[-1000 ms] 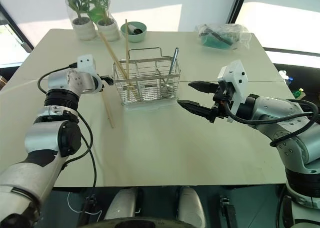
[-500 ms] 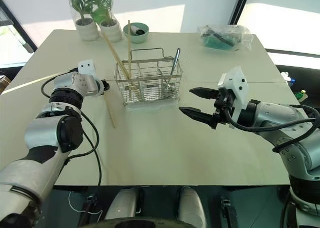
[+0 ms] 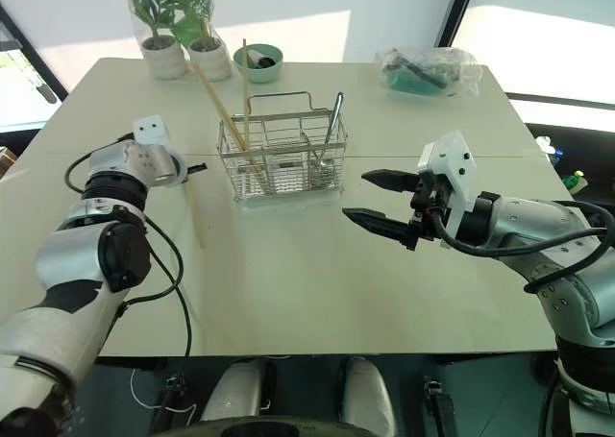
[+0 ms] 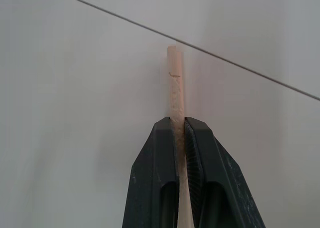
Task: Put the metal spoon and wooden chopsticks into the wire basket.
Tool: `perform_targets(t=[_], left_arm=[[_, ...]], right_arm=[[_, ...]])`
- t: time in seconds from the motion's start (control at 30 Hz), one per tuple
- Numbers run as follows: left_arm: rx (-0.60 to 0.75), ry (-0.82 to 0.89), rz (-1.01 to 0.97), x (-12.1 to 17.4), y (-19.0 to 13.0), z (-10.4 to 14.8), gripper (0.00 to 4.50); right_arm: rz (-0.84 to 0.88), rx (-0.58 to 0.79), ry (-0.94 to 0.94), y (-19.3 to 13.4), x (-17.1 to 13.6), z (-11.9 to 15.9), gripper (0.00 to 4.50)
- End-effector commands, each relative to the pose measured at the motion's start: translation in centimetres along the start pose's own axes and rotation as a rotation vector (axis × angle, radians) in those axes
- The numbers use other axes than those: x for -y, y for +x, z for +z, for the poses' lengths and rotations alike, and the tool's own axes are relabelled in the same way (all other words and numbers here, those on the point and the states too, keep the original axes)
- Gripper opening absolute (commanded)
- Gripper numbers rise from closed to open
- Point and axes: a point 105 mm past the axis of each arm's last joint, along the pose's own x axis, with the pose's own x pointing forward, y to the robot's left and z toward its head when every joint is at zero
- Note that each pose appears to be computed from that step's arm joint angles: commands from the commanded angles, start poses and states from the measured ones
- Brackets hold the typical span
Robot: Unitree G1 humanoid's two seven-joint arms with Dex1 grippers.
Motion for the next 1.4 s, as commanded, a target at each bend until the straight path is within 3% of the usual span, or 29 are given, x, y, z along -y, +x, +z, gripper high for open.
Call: perform_targets(t=[0.03, 0.13, 0.2, 0.4, 0.53, 0.73, 0.87, 1.23, 1.37, 1.4], left_arm=[[0.352, -0.017, -0.103, 0.0, -3.1, 8.5, 0.03], [0.722, -0.011, -0.316, 1.6, -8.8, 15.3, 0.03], [0.898, -0.059, -0.433, 2.2, -12.8, 18.2, 0.03], [1.134, -0.224, -0.795, 5.4, -22.2, 22.9, 0.03], [1.131, -0.165, -0.914, 8.9, -23.9, 21.6, 0.03], [1.052, 0.033, -0.964, 12.9, -21.9, 16.5, 0.03], [1.011, 0.109, -0.958, 13.9, -20.3, 13.7, 0.03], [0.899, 0.108, -0.957, 14.9, -17.0, 8.5, 0.03], [0.899, 0.1, -0.951, 14.6, -17.0, 8.0, 1.65], [0.896, 0.09, -0.948, 14.3, -17.1, 8.1, 1.75]], right_arm=[[-0.013, 0.018, -0.056, -0.5, 0.1, 1.0, 3.48], [-0.016, 0.013, -0.055, -0.5, 0.2, 0.9, 3.48], [-0.016, 0.012, -0.051, -0.6, 0.2, 0.9, 3.48], [-0.013, 0.015, -0.039, -0.5, 0.1, 0.9, 3.48], [-0.014, 0.016, -0.039, -0.5, 0.0, 0.9, 3.48], [-0.043, 0.031, -0.039, -0.5, 0.2, 1.2, 3.48], [-0.061, 0.029, -0.035, -0.7, 0.1, 1.0, 3.48], [-0.087, 0.04, -0.021, -0.8, 0.4, 1.0, 3.48], [-0.094, 0.041, -0.022, -0.9, 0.6, 1.1, 3.48], [-0.094, 0.041, -0.023, -0.9, 0.7, 1.2, 3.48]])
